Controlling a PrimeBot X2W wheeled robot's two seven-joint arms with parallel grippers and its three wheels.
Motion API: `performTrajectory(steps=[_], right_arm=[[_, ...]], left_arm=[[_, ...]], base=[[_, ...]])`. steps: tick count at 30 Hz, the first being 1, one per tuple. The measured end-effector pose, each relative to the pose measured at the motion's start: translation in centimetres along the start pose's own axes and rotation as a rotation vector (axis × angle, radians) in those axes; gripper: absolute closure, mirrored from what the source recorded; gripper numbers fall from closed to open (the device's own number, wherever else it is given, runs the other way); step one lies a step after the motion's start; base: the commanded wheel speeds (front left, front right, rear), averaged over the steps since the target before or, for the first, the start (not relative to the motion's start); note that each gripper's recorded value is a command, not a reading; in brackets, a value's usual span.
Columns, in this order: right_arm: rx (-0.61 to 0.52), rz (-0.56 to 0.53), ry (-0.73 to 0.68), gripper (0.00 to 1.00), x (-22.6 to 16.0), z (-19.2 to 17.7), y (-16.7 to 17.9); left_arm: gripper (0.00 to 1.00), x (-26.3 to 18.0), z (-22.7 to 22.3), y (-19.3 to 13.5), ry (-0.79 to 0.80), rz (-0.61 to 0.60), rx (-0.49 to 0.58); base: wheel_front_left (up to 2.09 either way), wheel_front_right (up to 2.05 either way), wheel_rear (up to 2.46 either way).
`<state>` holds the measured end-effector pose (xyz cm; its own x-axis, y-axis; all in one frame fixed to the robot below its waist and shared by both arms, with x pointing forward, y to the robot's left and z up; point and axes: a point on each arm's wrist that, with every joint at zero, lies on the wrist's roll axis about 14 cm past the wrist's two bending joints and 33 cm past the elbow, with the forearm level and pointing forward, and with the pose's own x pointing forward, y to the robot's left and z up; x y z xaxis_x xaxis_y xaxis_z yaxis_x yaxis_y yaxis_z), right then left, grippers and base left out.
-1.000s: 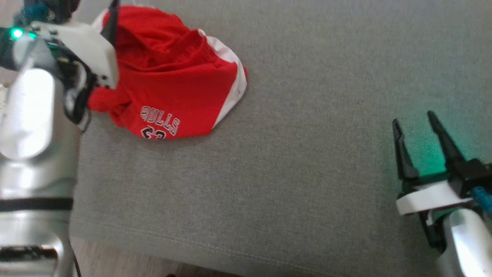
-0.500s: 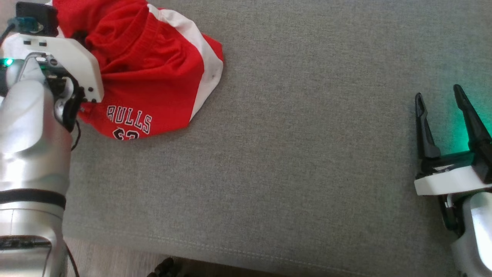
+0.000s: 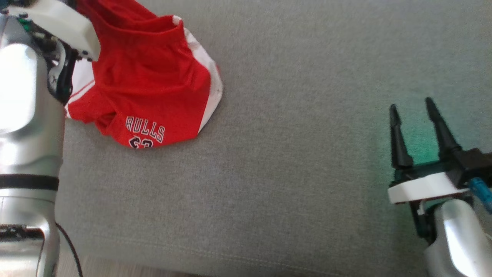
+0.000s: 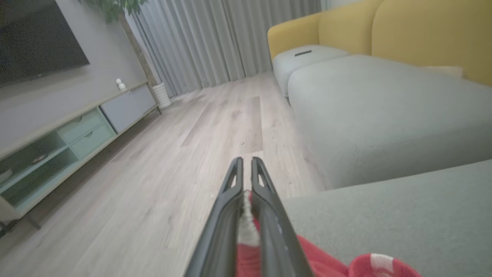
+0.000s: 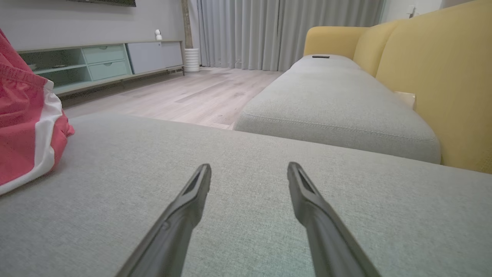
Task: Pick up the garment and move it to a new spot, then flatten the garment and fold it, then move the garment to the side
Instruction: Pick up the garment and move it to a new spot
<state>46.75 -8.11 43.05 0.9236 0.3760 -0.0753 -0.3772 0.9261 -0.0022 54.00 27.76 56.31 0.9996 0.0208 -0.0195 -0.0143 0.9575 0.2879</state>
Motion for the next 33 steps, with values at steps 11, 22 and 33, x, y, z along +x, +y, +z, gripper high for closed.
performTrajectory(steps=[11,22,33], right_arm=[[0.036,-0.084,-0.085,0.00,-4.5,4.4,-0.2],[0.109,-0.270,-0.149,0.00,-10.8,6.4,-4.6],[0.139,-0.389,-0.159,0.00,-14.0,6.4,-7.5]], left_arm=[[1.00,-1.9,18.2,-7.1,-0.449,-0.199,0.060],[1.00,-4.7,30.7,-22.0,-0.722,-0.550,-0.022],[1.00,-3.9,25.0,-34.7,-0.582,-0.803,-0.122]], base=[[0.00,0.00,0.00],[0.00,0.00,0.00],[0.00,0.00,0.00]])
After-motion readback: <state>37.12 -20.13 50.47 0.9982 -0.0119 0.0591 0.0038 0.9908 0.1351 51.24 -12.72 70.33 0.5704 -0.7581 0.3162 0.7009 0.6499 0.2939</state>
